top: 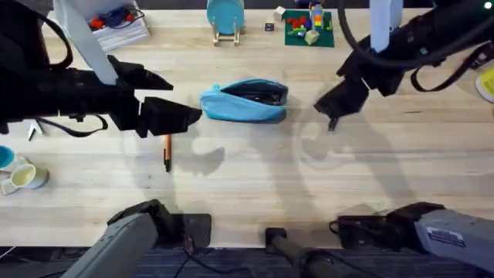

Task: Unzip the bag, pick up the pens from the table one at a time and place them inside, then zip the bag closed.

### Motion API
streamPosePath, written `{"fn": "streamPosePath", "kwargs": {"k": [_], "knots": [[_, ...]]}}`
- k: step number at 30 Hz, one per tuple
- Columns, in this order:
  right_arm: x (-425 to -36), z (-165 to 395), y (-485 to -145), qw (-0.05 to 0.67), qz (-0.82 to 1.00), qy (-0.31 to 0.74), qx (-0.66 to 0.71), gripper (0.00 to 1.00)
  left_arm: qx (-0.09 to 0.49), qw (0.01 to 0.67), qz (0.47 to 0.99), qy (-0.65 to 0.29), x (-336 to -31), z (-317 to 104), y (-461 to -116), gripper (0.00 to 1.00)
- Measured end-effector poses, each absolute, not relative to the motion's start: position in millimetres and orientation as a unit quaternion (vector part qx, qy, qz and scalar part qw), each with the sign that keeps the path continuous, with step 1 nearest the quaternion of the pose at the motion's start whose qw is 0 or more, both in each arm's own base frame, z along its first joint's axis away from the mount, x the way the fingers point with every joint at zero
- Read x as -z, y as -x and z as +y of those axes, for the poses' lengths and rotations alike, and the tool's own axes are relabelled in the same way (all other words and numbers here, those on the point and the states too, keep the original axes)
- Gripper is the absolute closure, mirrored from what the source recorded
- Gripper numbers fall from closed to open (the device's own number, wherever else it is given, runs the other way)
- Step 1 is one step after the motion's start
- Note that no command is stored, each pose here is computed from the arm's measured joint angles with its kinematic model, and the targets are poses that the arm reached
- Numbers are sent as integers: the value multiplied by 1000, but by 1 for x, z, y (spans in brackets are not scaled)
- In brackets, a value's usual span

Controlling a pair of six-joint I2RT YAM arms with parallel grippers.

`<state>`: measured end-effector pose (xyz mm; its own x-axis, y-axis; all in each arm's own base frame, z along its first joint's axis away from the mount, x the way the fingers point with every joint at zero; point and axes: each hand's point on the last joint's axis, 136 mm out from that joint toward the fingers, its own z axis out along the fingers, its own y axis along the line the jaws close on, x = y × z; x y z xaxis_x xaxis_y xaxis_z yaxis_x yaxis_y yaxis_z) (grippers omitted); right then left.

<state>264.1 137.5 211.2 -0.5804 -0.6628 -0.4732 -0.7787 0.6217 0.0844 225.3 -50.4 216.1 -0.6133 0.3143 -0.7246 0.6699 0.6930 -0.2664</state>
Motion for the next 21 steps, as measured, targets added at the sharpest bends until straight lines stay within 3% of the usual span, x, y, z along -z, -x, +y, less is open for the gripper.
{"fn": "streamPosePath", "kwargs": {"k": [21], "knots": [[-203, 94, -281, 171, 981, 23, -85, 4, 267, 333, 858, -287, -216, -50, -225, 6]]}}
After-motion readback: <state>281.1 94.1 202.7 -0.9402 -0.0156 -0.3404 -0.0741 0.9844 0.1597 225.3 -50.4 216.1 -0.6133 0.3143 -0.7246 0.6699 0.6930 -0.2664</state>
